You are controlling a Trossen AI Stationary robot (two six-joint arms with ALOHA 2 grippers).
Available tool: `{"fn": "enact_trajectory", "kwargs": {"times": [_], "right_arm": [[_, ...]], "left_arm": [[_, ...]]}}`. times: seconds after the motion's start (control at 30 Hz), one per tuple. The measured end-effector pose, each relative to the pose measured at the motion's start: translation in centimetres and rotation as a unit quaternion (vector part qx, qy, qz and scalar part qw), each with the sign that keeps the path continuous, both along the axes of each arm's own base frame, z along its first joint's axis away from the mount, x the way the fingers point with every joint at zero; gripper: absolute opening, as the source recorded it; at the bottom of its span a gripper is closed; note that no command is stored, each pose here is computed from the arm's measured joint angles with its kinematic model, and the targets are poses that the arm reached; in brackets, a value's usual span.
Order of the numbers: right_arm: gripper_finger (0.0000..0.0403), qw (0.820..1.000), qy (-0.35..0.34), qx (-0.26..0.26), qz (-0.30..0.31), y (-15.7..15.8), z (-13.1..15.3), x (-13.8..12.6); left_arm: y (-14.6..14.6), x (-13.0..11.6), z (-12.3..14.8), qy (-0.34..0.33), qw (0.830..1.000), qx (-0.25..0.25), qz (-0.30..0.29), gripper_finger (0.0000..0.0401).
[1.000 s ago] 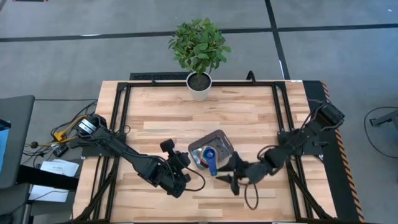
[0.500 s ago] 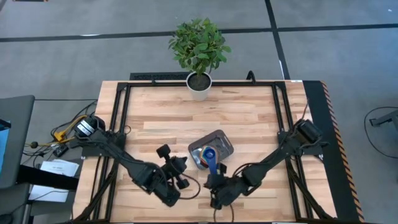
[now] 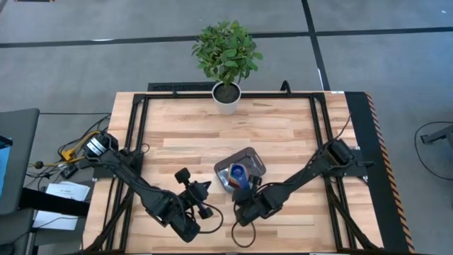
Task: Nest measuring cups in basket
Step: Put the nested measuring cups into the black bin, then adjust the black bin
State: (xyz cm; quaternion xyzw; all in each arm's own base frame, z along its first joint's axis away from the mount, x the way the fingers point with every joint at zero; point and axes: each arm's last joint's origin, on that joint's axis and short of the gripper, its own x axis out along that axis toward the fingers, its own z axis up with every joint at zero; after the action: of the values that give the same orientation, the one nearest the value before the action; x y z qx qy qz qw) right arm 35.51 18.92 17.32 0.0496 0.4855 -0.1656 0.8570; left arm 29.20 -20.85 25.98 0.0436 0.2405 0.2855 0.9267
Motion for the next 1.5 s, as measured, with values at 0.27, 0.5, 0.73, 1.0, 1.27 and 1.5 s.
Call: {"fn": "enact_trajectory", "kwargs": {"times": [0.27, 0.5, 0.73, 1.0, 1.27, 1.5], "right_arm": [[0.0022, 0.999, 0.038, -0.025, -0.027, -0.1, -0.1, -1.3], [0.0023, 1.000, -0.010, -0.017, 0.006, 1.2, 3.8, -3.3], [0.0016, 0.994, -0.052, -0.086, -0.033, -2.3, 7.7, -6.8], [0.0012, 0.976, -0.042, -0.100, -0.188, -10.8, 4.2, -11.3], [0.0006, 0.978, -0.098, -0.015, -0.181, -12.5, 0.2, -12.5], [0.0009, 0.979, -0.104, 0.006, -0.175, -11.8, -1.4, -12.4]], "left_arm": [[0.4, 0.2, -0.1, 0.001, 1.000, -0.001, 0.008, 0.0000], [0.8, 0.6, -0.2, 0.001, 1.000, -0.013, 0.012, 0.0000], [0.8, 0.7, -1.4, -0.012, 1.000, -0.023, 0.011, 0.0000], [0.6, 0.7, -4.2, -0.057, 0.996, -0.070, 0.004, 0.0000], [1.4, 1.4, -7.2, -0.119, 0.975, -0.176, -0.067, 0.0000], [3.6, 1.4, -9.1, -0.123, 0.975, -0.181, -0.041, 0.0000]]}}
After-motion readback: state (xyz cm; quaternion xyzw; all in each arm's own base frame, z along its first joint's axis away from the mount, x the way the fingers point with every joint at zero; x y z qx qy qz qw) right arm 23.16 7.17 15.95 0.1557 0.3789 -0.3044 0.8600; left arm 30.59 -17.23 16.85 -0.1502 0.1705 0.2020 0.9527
